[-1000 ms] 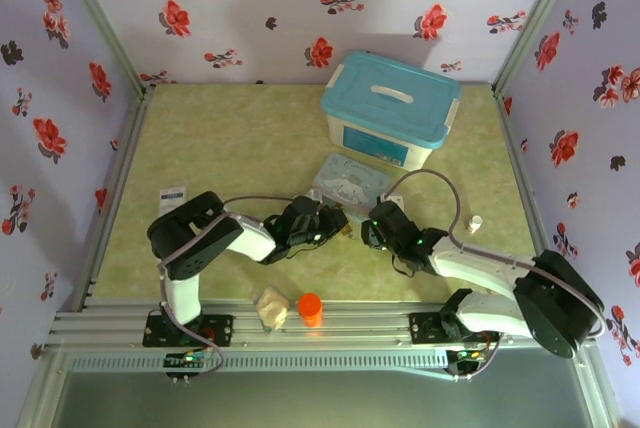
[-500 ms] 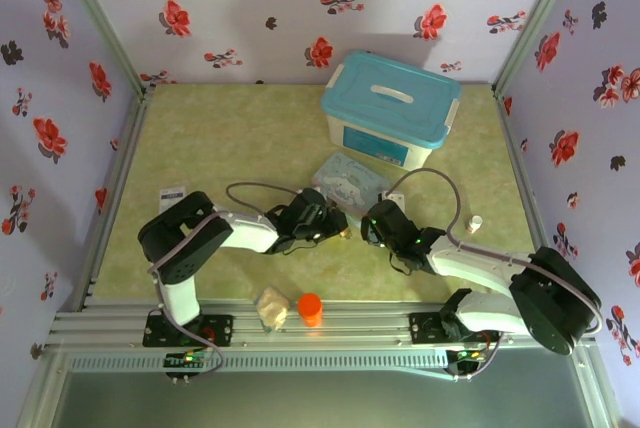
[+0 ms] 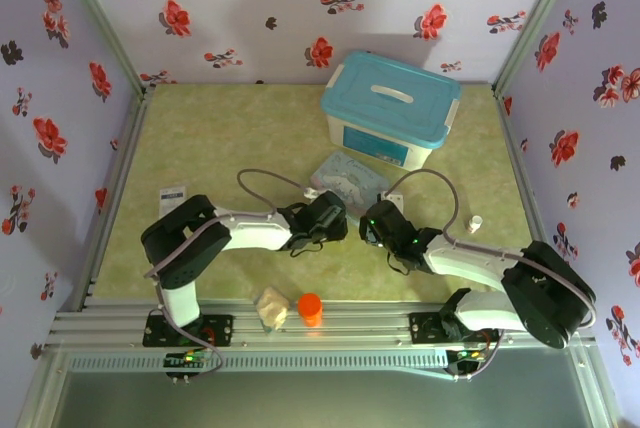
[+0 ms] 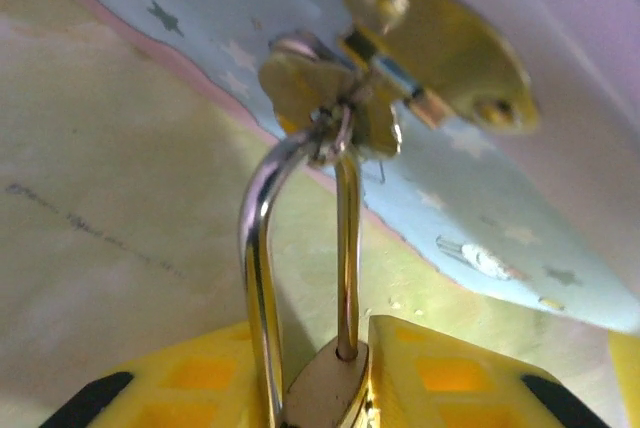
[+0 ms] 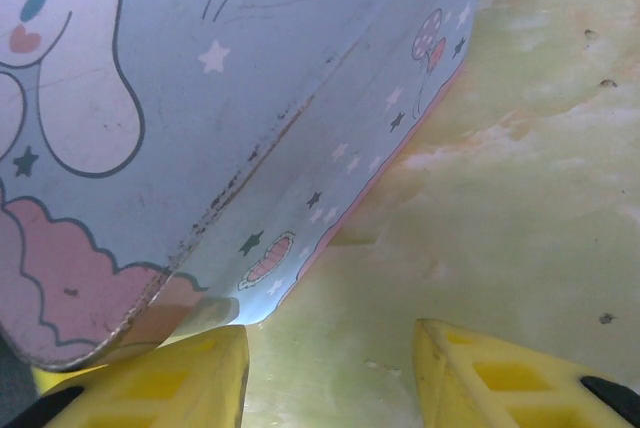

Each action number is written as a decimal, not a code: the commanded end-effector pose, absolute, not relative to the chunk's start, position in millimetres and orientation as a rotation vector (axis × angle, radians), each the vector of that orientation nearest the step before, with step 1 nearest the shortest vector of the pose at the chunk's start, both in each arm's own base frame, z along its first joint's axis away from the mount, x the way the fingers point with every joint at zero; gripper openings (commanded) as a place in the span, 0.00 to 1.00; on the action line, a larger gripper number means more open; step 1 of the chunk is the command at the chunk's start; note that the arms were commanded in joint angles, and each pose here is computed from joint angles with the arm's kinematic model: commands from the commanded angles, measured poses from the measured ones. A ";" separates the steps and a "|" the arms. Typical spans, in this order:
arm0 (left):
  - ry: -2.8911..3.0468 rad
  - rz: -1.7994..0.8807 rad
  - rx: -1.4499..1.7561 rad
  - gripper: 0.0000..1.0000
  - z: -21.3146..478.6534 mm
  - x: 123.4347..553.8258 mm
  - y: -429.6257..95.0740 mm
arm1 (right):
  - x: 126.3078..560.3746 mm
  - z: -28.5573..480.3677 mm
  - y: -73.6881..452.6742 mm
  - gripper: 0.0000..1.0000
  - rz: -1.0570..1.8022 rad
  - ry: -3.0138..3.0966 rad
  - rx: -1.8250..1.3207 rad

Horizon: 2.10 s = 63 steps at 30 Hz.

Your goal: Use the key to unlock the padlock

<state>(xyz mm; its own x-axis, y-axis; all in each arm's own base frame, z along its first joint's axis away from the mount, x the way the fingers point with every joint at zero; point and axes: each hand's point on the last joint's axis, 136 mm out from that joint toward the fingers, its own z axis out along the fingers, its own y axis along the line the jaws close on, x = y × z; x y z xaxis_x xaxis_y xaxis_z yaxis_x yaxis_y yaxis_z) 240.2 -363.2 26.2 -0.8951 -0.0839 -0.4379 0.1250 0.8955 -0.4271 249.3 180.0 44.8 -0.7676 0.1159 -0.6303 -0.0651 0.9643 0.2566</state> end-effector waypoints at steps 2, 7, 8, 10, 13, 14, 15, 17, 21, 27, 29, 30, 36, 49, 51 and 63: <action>2.662 -0.272 0.133 0.26 5.9 227.2 -323.2 | 253.7 46.9 175.4 0.46 0.349 2.389 0.096; 2.638 -0.169 0.161 0.25 13.5 231.1 -312.1 | 254.2 46.8 175.7 0.46 0.346 2.390 0.095; 2.629 -0.136 0.176 0.25 16.0 232.1 -309.9 | 254.3 46.8 175.8 0.46 0.347 2.390 0.098; 2.608 -0.064 0.207 0.23 22.0 235.2 -305.5 | 254.0 46.0 176.0 0.46 0.352 2.389 0.102; 2.564 -0.007 0.245 0.22 28.8 239.3 -305.0 | 253.8 45.5 176.2 0.46 0.355 2.390 0.105; 2.558 0.003 0.251 0.22 29.5 240.1 -305.6 | 253.9 45.2 175.8 0.46 0.353 2.391 0.105; 2.547 0.022 0.265 0.22 30.4 240.6 -306.2 | 253.8 44.9 175.5 0.46 0.351 2.393 0.106; 2.521 0.083 0.296 0.21 32.0 241.3 -305.6 | 252.9 44.5 174.5 0.46 0.347 2.394 0.106; 2.469 0.250 0.379 0.20 32.8 242.1 -304.6 | 251.0 42.9 172.4 0.46 0.343 2.397 0.106; 2.449 0.296 0.418 0.21 30.2 238.5 -309.7 | 249.3 42.4 168.5 0.46 0.331 2.396 0.115; 2.437 0.287 0.425 0.24 33.4 237.0 -312.6 | 248.4 43.4 166.8 0.46 0.328 2.394 0.117; 2.432 0.279 0.427 0.25 35.7 236.6 -314.1 | 247.6 43.4 165.9 0.46 0.328 2.394 0.118; 2.395 0.207 0.462 0.28 50.1 227.8 -333.2 | 247.2 45.7 158.0 0.46 0.305 2.372 0.143; 2.385 0.076 0.404 0.44 76.5 219.3 -334.6 | 236.6 55.3 175.9 0.47 0.523 2.335 0.117; 2.381 -0.055 0.351 0.52 93.2 219.8 -331.2 | 229.9 61.3 181.5 0.51 0.634 2.299 0.118; 2.387 -0.684 0.009 0.72 117.7 247.0 -292.3 | 208.7 84.8 257.0 0.60 0.851 2.285 -0.105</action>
<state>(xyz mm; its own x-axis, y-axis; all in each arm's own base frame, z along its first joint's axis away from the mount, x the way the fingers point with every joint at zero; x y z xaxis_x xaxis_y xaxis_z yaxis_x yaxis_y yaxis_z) 250.8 -278.9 116.2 -0.7651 -0.1254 -0.6316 0.1544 0.9166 -0.3689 200.9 233.5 64.7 -0.7910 0.1382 -0.5960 -0.2613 0.8045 0.5334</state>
